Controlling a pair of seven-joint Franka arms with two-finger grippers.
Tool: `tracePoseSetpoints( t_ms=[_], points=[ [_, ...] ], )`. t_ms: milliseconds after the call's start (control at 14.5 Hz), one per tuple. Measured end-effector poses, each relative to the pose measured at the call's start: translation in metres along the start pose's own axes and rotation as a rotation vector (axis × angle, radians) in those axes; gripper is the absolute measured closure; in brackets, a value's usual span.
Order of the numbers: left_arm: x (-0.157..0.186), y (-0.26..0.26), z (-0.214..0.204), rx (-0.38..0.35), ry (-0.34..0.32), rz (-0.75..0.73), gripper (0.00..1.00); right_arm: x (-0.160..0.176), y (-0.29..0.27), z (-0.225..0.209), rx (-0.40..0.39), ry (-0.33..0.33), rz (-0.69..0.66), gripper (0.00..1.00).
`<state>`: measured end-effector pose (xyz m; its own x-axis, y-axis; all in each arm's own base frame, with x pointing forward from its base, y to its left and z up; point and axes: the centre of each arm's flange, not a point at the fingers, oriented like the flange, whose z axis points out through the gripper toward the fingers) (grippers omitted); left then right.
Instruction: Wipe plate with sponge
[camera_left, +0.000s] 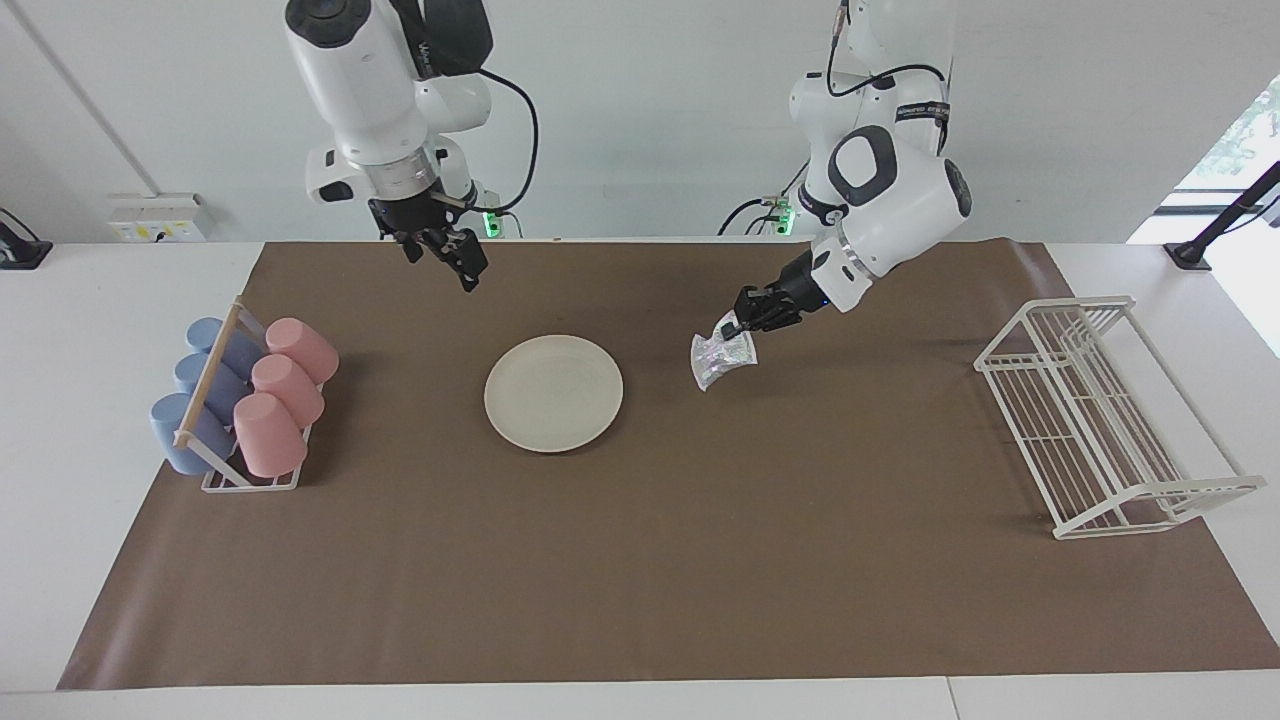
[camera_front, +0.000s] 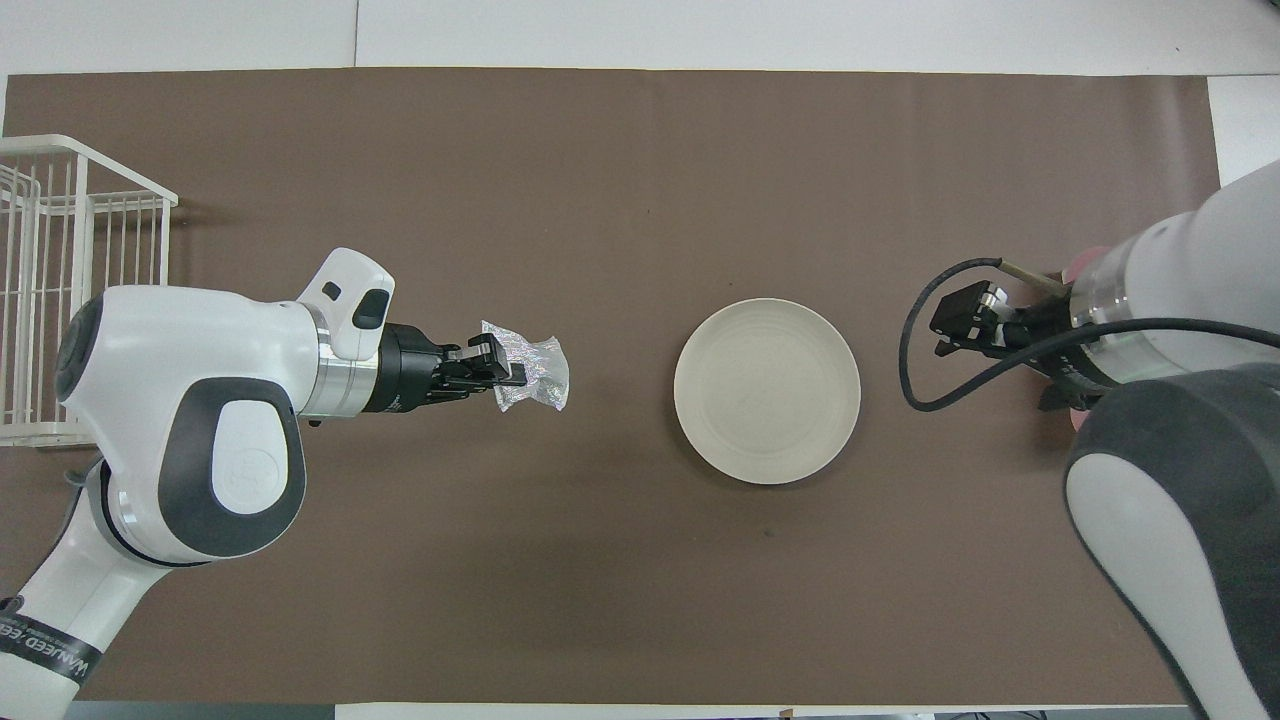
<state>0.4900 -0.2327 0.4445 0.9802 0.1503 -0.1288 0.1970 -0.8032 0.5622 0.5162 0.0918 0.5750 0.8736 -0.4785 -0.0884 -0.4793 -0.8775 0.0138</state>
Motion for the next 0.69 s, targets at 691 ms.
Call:
tracePoseSetpoints(
  t_ms=[691],
  points=[
    [-0.004,0.025,-0.053,0.516,-0.011,0.094,0.93,0.022,0.04,0.001,-0.006,-0.041,-0.364,0.0]
  ],
)
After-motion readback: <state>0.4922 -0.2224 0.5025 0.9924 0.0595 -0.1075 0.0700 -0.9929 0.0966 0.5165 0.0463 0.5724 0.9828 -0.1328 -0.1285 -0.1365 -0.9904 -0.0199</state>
